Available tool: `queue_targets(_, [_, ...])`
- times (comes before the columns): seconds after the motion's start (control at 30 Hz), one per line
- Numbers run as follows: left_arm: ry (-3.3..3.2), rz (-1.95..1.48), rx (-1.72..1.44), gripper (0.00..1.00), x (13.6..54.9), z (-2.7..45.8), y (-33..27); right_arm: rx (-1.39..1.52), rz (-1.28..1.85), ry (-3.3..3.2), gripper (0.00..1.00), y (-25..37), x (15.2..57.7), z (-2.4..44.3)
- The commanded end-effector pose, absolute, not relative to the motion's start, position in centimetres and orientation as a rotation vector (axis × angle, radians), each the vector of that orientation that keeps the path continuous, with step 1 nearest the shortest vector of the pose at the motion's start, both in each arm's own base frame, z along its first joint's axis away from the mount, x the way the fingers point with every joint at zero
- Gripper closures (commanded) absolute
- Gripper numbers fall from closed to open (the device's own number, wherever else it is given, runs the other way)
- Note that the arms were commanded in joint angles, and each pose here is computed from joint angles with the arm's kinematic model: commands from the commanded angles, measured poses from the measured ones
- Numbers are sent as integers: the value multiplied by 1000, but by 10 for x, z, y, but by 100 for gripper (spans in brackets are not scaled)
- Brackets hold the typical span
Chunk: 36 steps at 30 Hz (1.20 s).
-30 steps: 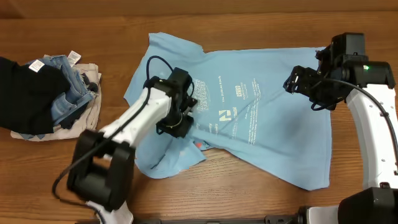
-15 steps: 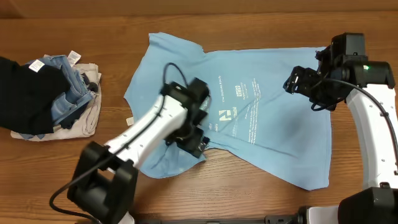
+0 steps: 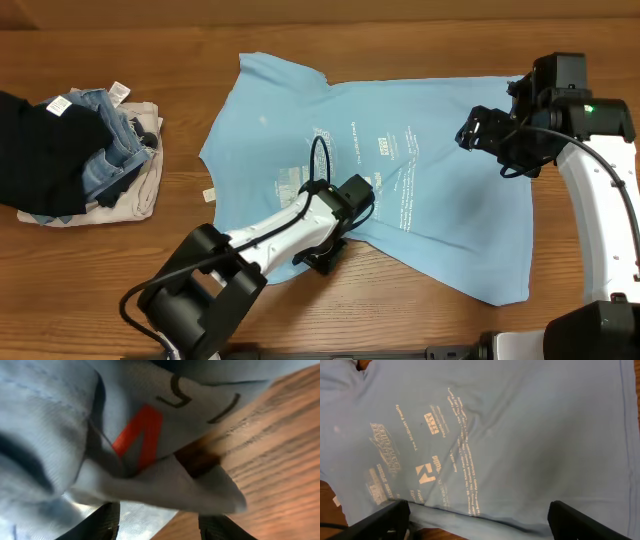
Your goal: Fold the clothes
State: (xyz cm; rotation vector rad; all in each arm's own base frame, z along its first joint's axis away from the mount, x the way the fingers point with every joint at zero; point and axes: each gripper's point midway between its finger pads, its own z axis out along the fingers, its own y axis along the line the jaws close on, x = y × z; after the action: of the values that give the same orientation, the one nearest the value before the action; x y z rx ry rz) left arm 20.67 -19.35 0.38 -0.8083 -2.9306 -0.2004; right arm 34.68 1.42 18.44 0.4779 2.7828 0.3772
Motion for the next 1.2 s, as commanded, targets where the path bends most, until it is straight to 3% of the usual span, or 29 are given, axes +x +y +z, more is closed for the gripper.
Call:
queue_targets(0.0, [-2905, -254, -806, 50, 203, -6, -188, 492, 383, 2780, 8, 14, 348, 184])
queue_targets(0.03, [-2901, -256, -804, 55, 202, -7, -186, 492, 383, 2781, 8, 14, 348, 184])
queue_targets(0.07, [-2896, -260, -803, 67, 200, -8, -185, 492, 383, 2781, 8, 14, 348, 184])
queue_targets(0.1, [-2890, -265, -795, 90, 199, -8, -184, 493, 383, 2783, 8, 14, 347, 183])
queue_targets(0.13, [-2886, -277, -772, 96, 197, -7, -181, 493, 383, 2784, 8, 14, 347, 183])
queue_targets(0.27, [-2852, -372, -507, 96, 186, 9, -160, 493, 383, 2784, 8, 14, 347, 183])
queue_targets(0.37, [-2731, -507, -186, 96, 170, 49, -123, 493, 383, 2784, 8, 14, 347, 183])
queue_targets(0.67, [-2691, -479, 51, 96, 158, 110, -67, 512, 275, 2784, 7, 1, 347, 181])
queue_targets(0.87, [-2748, -406, 154, 96, 151, 133, -52, 703, 261, 2810, 6, -21, 337, 158])
queue_targets(1.0, [-2806, -303, 147, 96, 146, 143, -58, 923, 263, 2837, 36, -57, 328, 131])
queue_targets(1.03, [-2814, -282, 151, 96, 145, 145, -59, 941, 290, 2838, 47, -58, 329, 128])
queue_targets(1.07, [-2824, -262, 153, 96, 144, 147, -60, 937, 337, 2834, 67, -57, 334, 125])
queue_targets(1.1, [-2830, -235, 150, 96, 143, 149, -63, 933, 367, 2830, 80, -54, 338, 123])
queue_targets(1.17, [-2837, -194, 140, 96, 140, 151, -66, 902, 409, 2827, 95, -47, 349, 115])
